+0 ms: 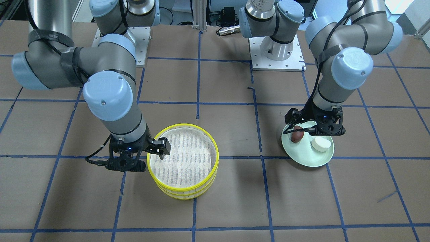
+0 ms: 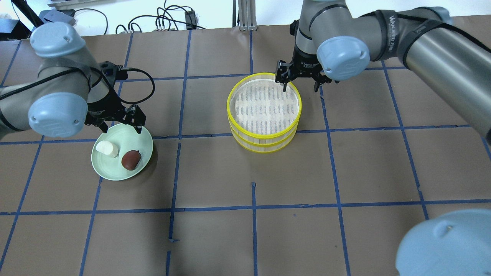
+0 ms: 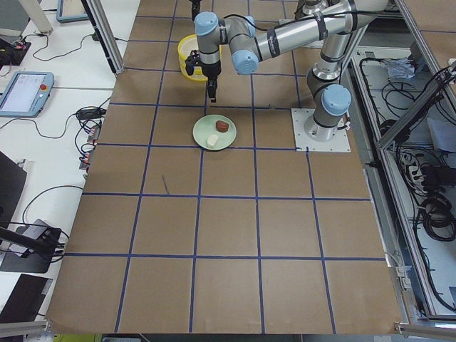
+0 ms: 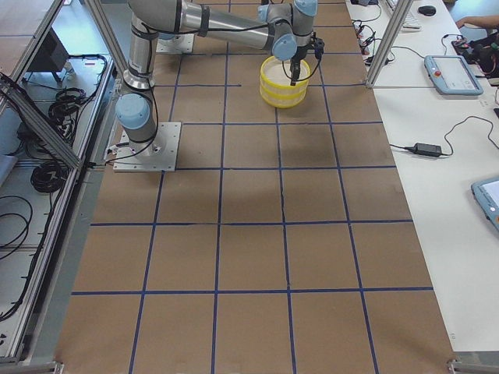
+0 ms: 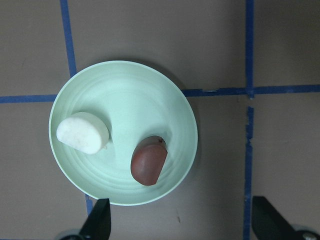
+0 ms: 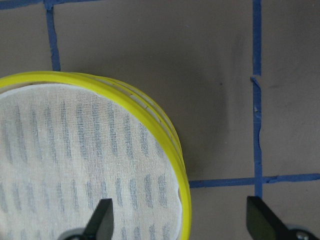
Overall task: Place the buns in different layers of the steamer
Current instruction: 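Lower left gripper to the white bun while right gripper grasps top steamer tier rim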
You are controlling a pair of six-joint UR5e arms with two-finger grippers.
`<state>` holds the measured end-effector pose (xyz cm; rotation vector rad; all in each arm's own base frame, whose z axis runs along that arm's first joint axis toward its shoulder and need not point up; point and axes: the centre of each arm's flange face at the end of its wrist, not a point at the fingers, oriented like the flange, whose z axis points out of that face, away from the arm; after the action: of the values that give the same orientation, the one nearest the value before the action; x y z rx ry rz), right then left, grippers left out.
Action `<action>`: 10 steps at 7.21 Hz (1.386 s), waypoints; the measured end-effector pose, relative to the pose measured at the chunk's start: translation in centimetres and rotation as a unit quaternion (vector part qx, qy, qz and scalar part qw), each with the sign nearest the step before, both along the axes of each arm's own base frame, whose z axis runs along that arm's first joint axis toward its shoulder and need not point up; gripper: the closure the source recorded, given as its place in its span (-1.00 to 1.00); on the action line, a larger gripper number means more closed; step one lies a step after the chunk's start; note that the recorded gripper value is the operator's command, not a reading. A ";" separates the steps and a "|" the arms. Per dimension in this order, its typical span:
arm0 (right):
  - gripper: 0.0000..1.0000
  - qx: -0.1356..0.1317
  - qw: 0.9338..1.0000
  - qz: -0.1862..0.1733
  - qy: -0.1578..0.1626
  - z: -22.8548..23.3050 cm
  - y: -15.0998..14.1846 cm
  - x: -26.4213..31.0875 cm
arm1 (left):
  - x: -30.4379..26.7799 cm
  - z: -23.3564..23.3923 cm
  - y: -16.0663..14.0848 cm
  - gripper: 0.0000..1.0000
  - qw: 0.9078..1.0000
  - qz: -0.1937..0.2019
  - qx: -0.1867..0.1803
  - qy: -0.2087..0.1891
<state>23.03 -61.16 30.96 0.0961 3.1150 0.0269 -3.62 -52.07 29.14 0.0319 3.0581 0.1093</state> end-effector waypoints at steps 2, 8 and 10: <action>0.52 0.014 1.000 -0.004 0.003 -2.7 0.5 0.1 | 0.7 -4.8 -1.1 -0.96 1.000 -0.005 0.010 -0.017; 0.83 0.010 1.000 -0.002 0.008 -2.8 1.6 -0.3 | 8.6 -8.0 -1.5 -0.83 0.998 0.001 0.043 -0.038; 0.83 -0.002 1.000 0.000 0.010 0.1 2.2 -1.0 | 9.2 -9.0 -1.5 -0.33 0.998 0.000 0.053 -0.034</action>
<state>22.06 -58.94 31.05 0.0957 3.1351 0.0199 5.61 -53.58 20.12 0.0325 2.9824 0.2663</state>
